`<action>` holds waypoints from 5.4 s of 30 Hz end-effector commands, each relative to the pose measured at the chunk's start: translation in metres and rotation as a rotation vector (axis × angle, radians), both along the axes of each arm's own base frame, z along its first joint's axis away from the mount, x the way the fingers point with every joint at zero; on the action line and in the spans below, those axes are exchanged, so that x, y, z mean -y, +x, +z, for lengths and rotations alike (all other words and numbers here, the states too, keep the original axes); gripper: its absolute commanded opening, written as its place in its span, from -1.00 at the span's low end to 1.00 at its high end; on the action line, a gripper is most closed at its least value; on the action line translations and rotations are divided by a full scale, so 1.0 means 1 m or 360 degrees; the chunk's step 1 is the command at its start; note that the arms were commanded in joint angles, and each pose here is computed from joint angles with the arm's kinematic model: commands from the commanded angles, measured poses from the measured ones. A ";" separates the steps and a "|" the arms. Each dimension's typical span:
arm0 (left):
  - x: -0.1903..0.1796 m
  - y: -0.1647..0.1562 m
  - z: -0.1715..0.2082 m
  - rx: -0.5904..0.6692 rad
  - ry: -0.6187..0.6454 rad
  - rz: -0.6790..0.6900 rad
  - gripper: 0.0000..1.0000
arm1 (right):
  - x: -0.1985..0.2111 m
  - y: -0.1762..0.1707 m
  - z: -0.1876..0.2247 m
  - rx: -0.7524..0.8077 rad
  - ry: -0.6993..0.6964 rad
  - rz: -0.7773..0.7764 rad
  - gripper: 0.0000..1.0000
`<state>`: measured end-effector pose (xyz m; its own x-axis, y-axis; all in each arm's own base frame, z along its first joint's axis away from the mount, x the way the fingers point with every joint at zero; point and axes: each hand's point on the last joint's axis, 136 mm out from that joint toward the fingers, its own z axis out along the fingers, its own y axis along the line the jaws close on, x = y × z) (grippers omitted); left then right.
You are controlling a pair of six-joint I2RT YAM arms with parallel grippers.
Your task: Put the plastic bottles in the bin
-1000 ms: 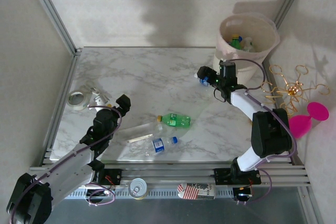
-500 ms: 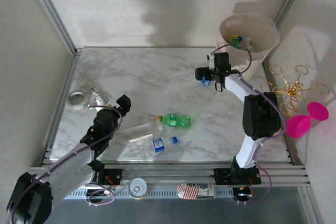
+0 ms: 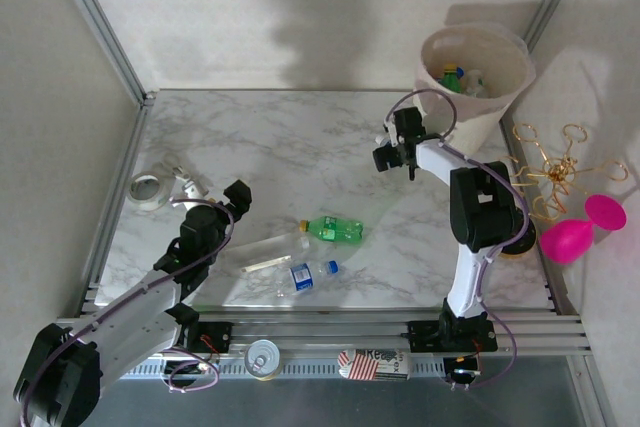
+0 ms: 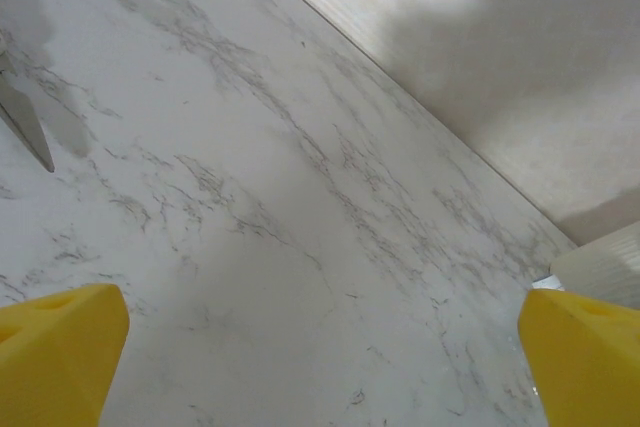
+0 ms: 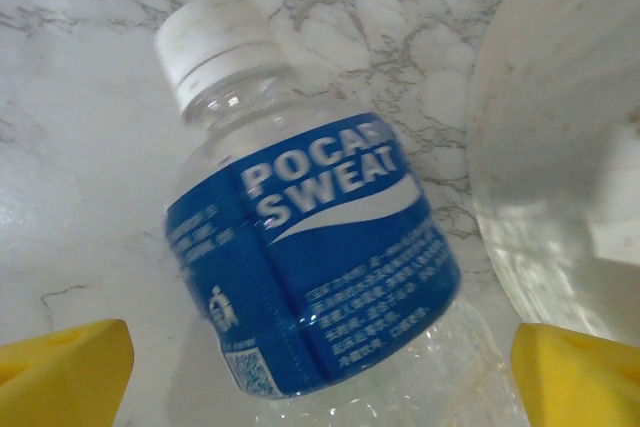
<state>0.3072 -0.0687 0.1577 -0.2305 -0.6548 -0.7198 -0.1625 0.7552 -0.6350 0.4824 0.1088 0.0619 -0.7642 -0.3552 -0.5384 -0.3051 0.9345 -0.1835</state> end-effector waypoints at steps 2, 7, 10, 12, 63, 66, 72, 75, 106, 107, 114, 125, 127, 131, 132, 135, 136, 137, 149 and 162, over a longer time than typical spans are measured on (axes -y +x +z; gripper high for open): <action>0.001 0.006 0.019 0.0063 -0.0043 0.0001 0.99 | -0.012 -0.008 -0.014 -0.0055 -0.0044 0.0070 0.92; 0.000 0.005 0.019 0.0062 -0.0038 0.0005 0.99 | -0.017 -0.009 -0.017 -0.0062 -0.0060 0.0080 0.89; 0.000 0.004 0.020 0.0067 -0.0040 0.0007 0.99 | -0.014 -0.009 -0.022 -0.0079 -0.0091 0.0064 0.89; -0.001 0.004 0.020 0.0069 -0.0037 0.0009 0.99 | -0.013 -0.010 -0.025 -0.0086 -0.0114 0.0058 0.88; 0.012 0.003 0.007 0.0026 -0.0056 -0.0106 0.99 | 0.114 0.041 0.351 0.1191 0.0374 -0.0597 0.04; 0.012 0.002 0.007 0.0021 -0.0053 -0.0114 0.99 | 0.122 0.054 0.332 0.1093 0.0375 -0.0642 0.05; 0.010 0.000 0.010 0.0025 -0.0035 -0.0111 0.99 | 0.127 0.072 0.294 0.0918 0.0420 -0.0675 0.10; 0.010 -0.001 0.011 0.0027 -0.0028 -0.0114 0.99 | 0.129 0.077 0.280 0.0873 0.0414 -0.0691 0.18; 0.080 -0.043 0.000 -0.0541 -0.0232 -0.0444 0.99 | -0.086 -0.065 0.341 0.1021 0.1055 0.0143 0.98; 0.080 -0.049 0.000 -0.0566 -0.0244 -0.0414 0.99 | -0.095 -0.068 0.333 0.0992 0.1061 0.0168 0.98; 0.079 -0.076 -0.005 -0.0742 -0.0076 -0.0448 0.99 | -0.140 -0.084 0.280 0.0782 0.1050 0.0297 0.98; 0.100 -0.128 -0.039 -0.1107 -0.0290 -0.0425 0.99 | -0.151 -0.112 0.214 0.0504 0.1112 0.0289 0.98; 0.100 -0.134 -0.040 -0.1137 -0.0294 -0.0395 0.99 | -0.151 -0.115 0.211 0.0492 0.1111 0.0291 0.98; 0.103 -0.142 -0.052 -0.1191 -0.0356 -0.0355 0.99 | -0.157 -0.122 0.208 0.0468 0.1162 0.0344 0.97; 0.104 -0.143 -0.057 -0.1207 -0.0375 -0.0350 0.99 | -0.160 -0.126 0.207 0.0453 0.1190 0.0378 0.98; 0.103 -0.146 -0.073 -0.1244 -0.0417 -0.0313 0.99 | -0.170 -0.138 0.200 0.0395 0.1250 0.0467 0.98; 0.101 -0.146 -0.077 -0.1245 -0.0424 -0.0288 0.99 | -0.174 -0.141 0.196 0.0375 0.1260 0.0495 0.98; 0.098 -0.145 -0.080 -0.1237 -0.0428 -0.0256 0.99 | -0.176 -0.145 0.190 0.0349 0.1261 0.0514 0.98; 0.071 -0.108 -0.089 -0.0888 -0.0712 0.0151 0.99 | -0.181 -0.168 0.145 0.0237 0.1225 0.0530 0.98; 0.048 -0.079 -0.084 -0.0677 -0.0875 0.0517 0.99 | -0.192 -0.193 0.115 0.0165 0.1212 0.0614 0.97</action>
<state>0.2160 -0.1279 0.0642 -0.2927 -0.9374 -0.1888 -0.6354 0.3382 -0.6942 0.2918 0.3009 0.1698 -0.6246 -0.1129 -0.7727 -0.6300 0.6575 0.4132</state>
